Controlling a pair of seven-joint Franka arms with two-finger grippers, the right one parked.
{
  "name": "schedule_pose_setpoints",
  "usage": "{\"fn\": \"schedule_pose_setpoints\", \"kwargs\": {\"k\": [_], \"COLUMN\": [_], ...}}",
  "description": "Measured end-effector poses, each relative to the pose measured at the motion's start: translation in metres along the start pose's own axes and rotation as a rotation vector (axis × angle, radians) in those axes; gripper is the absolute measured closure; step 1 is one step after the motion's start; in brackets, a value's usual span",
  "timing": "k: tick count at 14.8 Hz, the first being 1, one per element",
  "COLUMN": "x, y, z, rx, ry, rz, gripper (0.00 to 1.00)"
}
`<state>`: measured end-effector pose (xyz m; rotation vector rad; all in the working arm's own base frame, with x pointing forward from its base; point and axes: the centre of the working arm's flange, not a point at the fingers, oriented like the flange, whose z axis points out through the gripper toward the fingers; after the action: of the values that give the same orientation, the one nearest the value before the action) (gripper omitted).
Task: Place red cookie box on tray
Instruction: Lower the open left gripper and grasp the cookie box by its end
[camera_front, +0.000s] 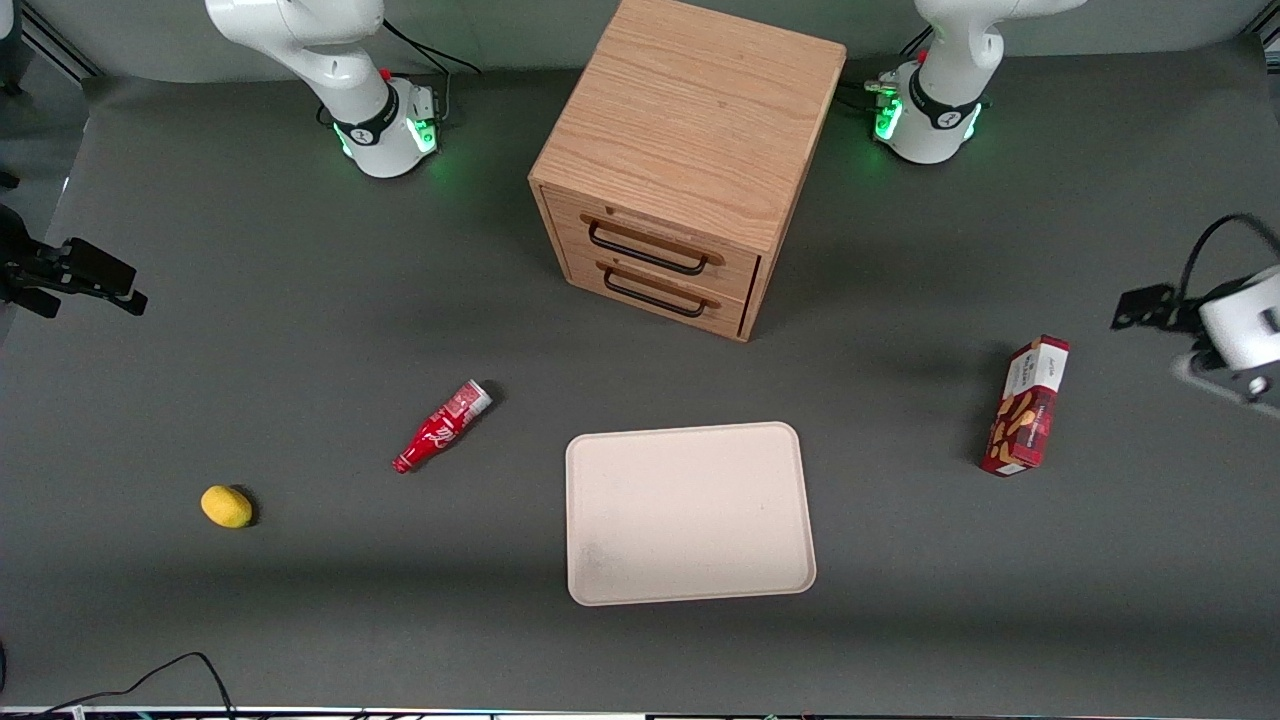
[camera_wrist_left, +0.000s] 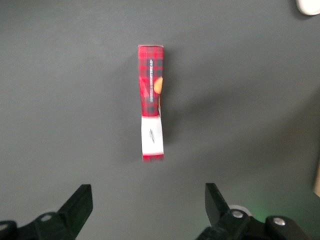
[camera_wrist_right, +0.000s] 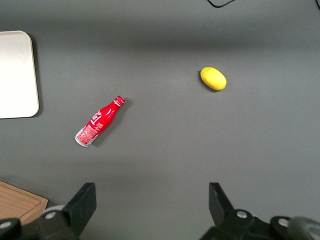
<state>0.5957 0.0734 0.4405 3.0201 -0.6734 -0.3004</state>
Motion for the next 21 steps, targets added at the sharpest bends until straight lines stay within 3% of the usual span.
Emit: {"fn": "schedule_pose_setpoints", "kwargs": {"k": [5,11,12,17,18,21], "x": [0.018,0.018,0.019,0.021,0.021,0.021], "y": [-0.005,-0.003,-0.003,-0.004,-0.004,-0.007], "z": [0.131,0.202,0.209,0.227,0.225,0.224], "rx": [0.026,0.062,0.064,0.034,0.036,0.036], "ry": [0.037,0.09,0.097,0.113,0.116,0.117], "rz": [0.054,0.077,0.075,0.041,0.04,0.048], "gripper": [0.0,0.0,0.07,0.63,0.7,0.72]}}
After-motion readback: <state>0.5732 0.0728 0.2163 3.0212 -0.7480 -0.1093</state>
